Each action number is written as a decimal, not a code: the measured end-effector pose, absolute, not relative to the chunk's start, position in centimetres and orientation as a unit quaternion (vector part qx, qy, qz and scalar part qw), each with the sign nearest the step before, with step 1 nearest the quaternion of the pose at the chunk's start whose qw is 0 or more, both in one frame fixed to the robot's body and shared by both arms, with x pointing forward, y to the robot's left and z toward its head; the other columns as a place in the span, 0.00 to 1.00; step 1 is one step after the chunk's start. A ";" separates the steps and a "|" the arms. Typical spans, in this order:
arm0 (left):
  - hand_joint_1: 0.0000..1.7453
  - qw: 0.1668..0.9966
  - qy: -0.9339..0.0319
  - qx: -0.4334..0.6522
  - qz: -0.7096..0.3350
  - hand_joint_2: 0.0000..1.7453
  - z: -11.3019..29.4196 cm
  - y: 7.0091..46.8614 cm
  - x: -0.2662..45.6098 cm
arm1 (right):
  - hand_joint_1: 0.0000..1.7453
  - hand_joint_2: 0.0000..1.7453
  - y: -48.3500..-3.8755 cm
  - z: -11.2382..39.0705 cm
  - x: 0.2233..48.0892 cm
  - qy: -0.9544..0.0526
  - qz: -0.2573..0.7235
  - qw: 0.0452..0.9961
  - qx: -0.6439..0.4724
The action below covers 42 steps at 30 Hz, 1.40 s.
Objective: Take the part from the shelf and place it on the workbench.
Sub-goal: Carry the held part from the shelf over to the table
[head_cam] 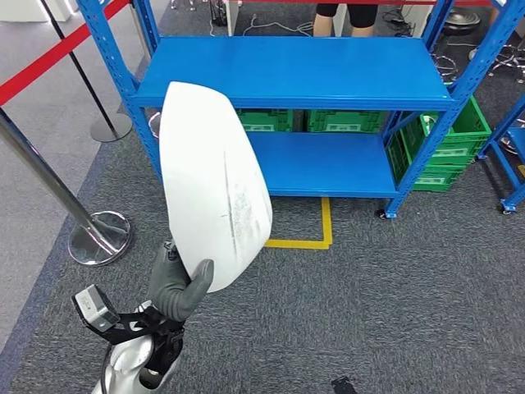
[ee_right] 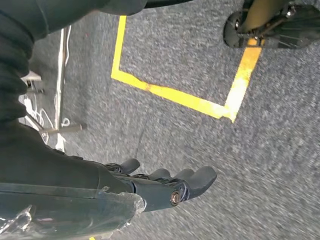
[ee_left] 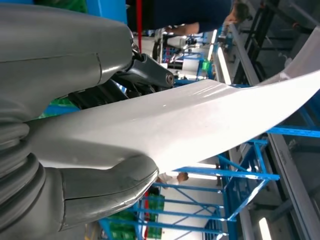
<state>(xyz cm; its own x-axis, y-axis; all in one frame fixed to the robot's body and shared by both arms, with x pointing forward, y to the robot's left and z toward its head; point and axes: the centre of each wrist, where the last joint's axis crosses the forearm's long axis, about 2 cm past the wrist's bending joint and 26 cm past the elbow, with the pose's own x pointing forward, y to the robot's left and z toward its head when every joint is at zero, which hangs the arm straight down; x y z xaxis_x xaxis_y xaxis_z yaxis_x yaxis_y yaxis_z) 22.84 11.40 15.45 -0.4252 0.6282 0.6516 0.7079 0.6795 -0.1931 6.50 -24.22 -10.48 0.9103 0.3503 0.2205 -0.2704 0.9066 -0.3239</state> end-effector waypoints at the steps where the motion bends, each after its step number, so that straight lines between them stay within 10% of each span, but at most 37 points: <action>1: 0.94 0.360 -0.842 -0.398 -0.054 1.00 15.5 11.4 22.8 | 0.00 1.00 -24.2 -10.5 6.4 -0.137 0.160 0.967 -0.144; 42: 0.94 0.356 -0.835 -0.420 -0.026 1.00 15.9 10.7 22.7 | 0.00 1.00 -24.6 -10.6 6.0 -0.127 0.153 0.970 -0.142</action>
